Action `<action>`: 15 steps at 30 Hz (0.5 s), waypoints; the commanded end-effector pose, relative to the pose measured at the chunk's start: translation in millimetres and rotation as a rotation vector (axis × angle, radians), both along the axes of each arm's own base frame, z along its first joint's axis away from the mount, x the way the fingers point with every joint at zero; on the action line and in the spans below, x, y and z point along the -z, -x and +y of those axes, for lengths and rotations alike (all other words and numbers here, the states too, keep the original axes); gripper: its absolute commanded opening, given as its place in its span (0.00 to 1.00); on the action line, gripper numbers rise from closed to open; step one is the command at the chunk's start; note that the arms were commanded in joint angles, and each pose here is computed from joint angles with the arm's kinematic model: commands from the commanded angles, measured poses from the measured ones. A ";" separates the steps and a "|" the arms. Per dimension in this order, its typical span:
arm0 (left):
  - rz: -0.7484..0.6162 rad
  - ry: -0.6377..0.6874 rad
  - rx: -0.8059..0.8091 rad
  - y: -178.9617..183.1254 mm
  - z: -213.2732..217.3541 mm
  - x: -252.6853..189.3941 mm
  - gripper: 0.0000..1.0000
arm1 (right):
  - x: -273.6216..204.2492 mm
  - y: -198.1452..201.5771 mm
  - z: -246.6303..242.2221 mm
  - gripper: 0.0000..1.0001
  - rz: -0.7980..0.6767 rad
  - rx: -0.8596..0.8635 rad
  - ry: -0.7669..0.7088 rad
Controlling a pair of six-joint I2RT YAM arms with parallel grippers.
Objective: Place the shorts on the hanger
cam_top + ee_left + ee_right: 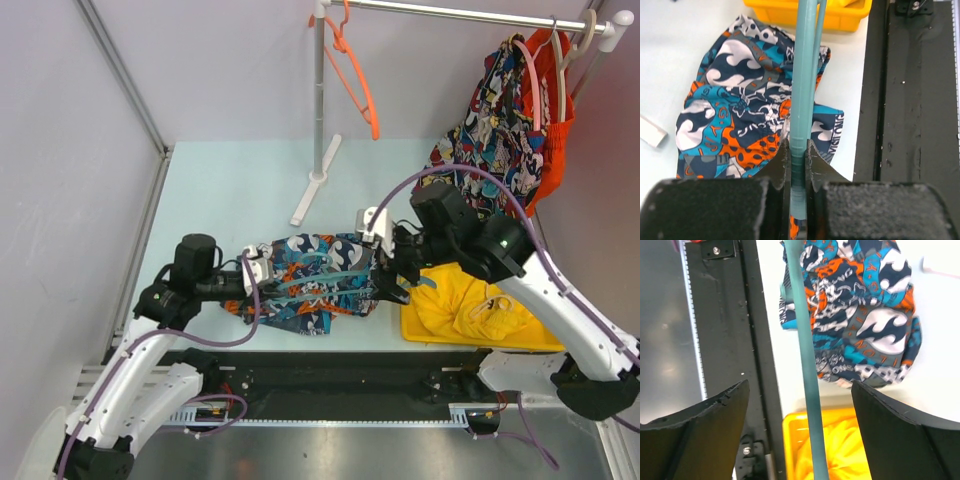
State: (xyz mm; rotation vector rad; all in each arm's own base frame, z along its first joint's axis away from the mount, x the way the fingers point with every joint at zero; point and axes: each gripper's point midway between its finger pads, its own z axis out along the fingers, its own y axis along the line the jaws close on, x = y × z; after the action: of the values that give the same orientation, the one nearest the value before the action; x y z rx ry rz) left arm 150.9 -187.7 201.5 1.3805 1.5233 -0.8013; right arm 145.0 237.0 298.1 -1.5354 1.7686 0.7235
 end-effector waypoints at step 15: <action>-0.034 -0.078 -0.010 -7.7 0.5 -8.0 0.00 | -14.4 -37.8 103.6 0.53 -0.131 -0.154 0.036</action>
State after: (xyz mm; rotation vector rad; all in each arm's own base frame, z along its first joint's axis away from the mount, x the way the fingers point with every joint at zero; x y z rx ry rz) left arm 156.5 -183.8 192.7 1.4119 1.6112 -0.7461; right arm 182.7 322.9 292.9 -1.7166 1.6874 0.6471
